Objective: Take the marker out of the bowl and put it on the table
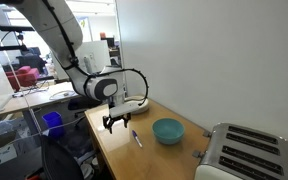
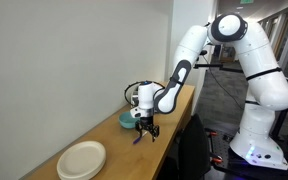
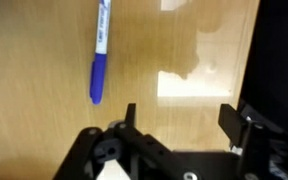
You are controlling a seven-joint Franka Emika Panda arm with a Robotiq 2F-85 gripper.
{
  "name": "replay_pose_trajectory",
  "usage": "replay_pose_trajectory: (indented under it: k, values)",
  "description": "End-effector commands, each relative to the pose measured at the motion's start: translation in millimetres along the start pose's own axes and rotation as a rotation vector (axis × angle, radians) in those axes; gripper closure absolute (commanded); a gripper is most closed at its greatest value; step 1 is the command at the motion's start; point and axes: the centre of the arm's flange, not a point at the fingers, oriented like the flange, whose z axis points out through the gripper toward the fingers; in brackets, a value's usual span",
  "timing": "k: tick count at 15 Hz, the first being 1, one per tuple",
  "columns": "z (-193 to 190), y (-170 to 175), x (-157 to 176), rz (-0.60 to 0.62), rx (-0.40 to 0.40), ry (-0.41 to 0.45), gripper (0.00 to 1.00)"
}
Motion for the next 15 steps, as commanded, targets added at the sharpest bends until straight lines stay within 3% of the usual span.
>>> replay_pose_trajectory:
  k: [1, 10, 15]
  values:
    - [-42, -37, -12, 0.003, -0.044, -0.046, 0.00]
    - [-121, -47, -41, 0.052, 0.008, -0.046, 0.00]
    - [-142, -42, -64, 0.042, 0.023, -0.068, 0.00]
